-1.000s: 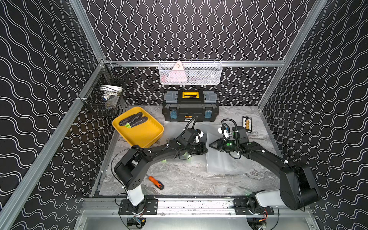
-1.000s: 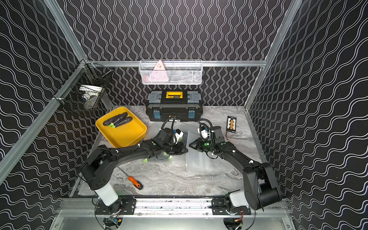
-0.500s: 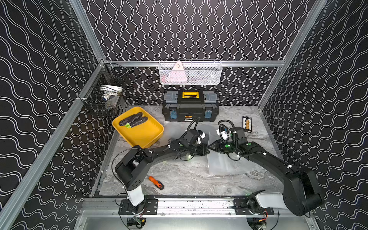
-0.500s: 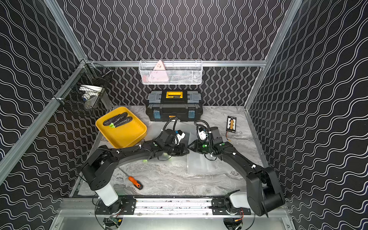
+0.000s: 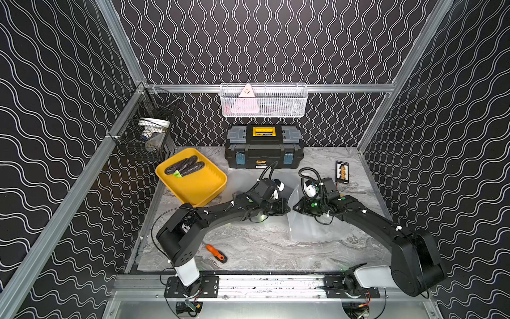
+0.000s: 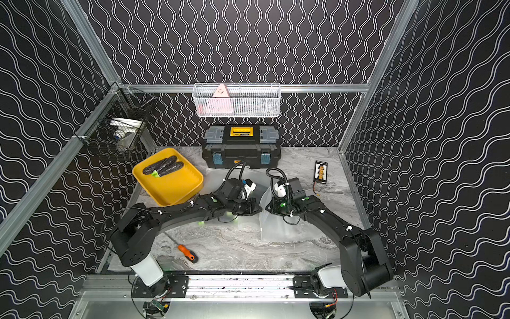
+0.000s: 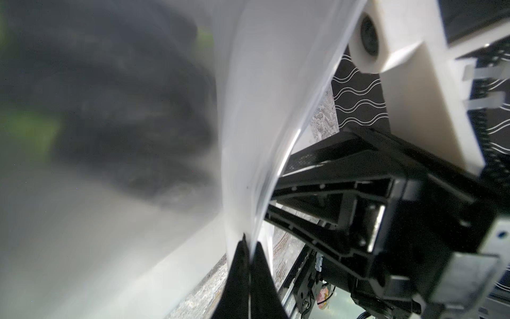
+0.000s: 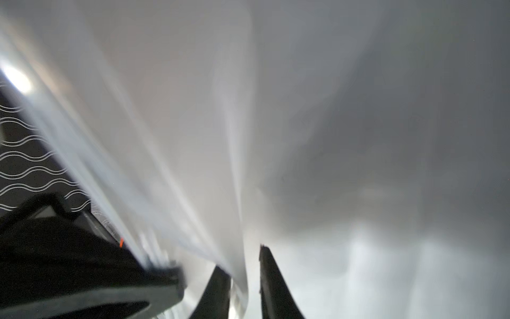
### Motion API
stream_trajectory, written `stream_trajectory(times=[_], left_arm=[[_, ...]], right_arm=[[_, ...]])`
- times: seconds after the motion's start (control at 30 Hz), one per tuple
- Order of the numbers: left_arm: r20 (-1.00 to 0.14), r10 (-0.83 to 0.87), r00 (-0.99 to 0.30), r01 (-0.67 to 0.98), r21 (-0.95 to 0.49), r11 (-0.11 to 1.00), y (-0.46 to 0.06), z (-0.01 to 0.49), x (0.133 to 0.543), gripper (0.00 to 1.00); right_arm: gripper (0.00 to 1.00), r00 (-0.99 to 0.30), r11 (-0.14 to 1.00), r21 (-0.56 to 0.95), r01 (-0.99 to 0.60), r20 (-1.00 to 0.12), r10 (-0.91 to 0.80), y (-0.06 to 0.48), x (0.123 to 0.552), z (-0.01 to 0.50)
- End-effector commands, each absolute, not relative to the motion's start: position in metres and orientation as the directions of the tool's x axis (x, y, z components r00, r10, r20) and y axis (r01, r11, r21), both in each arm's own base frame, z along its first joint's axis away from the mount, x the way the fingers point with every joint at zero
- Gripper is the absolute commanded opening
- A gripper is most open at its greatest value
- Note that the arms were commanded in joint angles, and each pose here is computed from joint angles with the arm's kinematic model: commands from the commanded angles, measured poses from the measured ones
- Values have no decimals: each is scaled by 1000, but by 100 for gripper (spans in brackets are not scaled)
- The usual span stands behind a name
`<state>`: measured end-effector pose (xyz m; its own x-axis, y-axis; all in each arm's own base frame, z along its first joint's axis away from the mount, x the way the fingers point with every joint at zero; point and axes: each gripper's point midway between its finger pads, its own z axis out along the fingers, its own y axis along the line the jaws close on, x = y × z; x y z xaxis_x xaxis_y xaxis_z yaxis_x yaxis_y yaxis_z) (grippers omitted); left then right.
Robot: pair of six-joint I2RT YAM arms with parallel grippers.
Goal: Place the eggplant in a zip-top bag and seal the zipper
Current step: Open the zipper of the food storage bag at the center of the board.
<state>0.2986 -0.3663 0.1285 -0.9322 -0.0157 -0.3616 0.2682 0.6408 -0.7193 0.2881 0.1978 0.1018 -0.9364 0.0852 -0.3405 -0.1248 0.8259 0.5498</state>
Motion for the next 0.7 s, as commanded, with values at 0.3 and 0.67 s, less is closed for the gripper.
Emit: stream_trajectory(times=[0.3,0.67], left_arm=[[-355,-89,-930,186,-668,720,-335,111,325,0],[-308,-49,-950,194,-709,678,-361,97,327,0]], right_arm=[[0,-949,899,435,-53,-303,90,179,273,109],[0,-947,916,399,-42,-308,90,185,270,136]])
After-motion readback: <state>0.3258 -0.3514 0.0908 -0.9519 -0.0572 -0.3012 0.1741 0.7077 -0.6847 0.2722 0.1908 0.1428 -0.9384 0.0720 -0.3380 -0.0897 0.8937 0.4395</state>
